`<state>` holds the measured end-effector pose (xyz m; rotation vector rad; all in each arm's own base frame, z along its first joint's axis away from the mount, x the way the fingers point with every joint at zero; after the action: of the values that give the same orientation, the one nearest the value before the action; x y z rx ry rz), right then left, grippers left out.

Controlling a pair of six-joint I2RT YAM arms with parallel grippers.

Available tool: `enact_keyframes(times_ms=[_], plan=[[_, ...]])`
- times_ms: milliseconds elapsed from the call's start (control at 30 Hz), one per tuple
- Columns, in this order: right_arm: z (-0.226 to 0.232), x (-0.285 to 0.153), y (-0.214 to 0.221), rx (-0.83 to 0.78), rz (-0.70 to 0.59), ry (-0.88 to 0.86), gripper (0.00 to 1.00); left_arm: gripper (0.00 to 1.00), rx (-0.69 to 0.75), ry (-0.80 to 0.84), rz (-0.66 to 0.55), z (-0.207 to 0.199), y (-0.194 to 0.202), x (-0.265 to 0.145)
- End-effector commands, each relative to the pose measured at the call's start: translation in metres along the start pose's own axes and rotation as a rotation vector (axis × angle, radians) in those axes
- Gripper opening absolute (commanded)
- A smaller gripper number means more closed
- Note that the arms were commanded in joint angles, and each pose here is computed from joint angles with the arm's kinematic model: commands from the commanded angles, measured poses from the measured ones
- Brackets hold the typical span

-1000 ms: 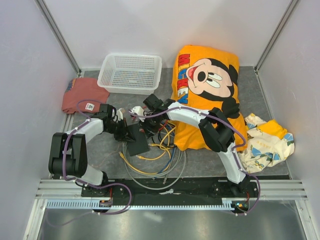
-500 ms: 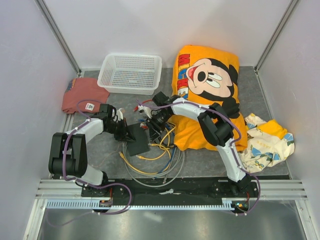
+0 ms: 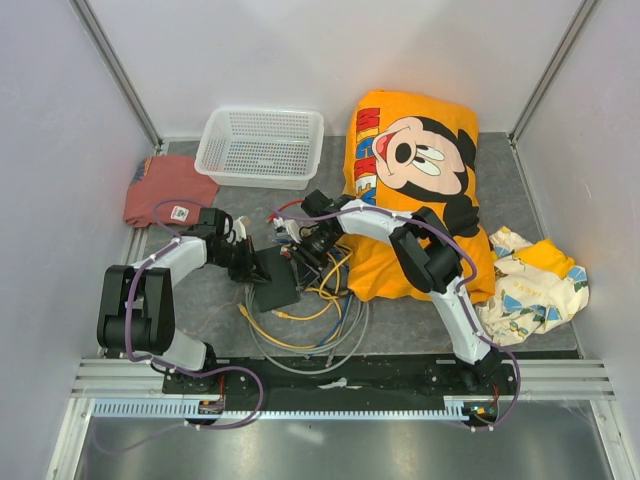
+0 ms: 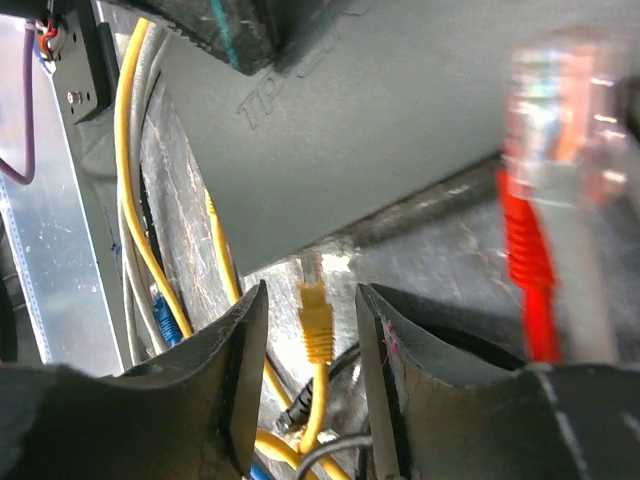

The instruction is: Pull the plug from the switch port

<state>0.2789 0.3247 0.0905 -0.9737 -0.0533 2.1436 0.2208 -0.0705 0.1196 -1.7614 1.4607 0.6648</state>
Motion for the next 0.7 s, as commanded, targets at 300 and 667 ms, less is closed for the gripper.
enact_keyframes(times_ms=[300, 667], plan=[[0.005, -0.002, 0.026, -0.2, 0.12, 0.372, 0.26, 0.02, 0.045, -0.015, -0.026, 0.003, -0.005, 0.001], [-0.02, -0.09, 0.024, -0.211, 0.085, 0.738, 0.26, 0.02, 0.083, -0.017, -0.066, -0.002, -0.011, -0.007]])
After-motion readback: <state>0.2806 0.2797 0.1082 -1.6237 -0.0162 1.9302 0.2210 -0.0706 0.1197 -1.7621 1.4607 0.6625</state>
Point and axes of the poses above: each gripper's point midway between its finger pads, its own x axis out along the fingers, its own z axis along the line the jaws close on, y = z × x, the point moved 10 cm from there along -x, back along the fingers, and after that the axes turned 8 degrees about x, right-handed, at the moved point
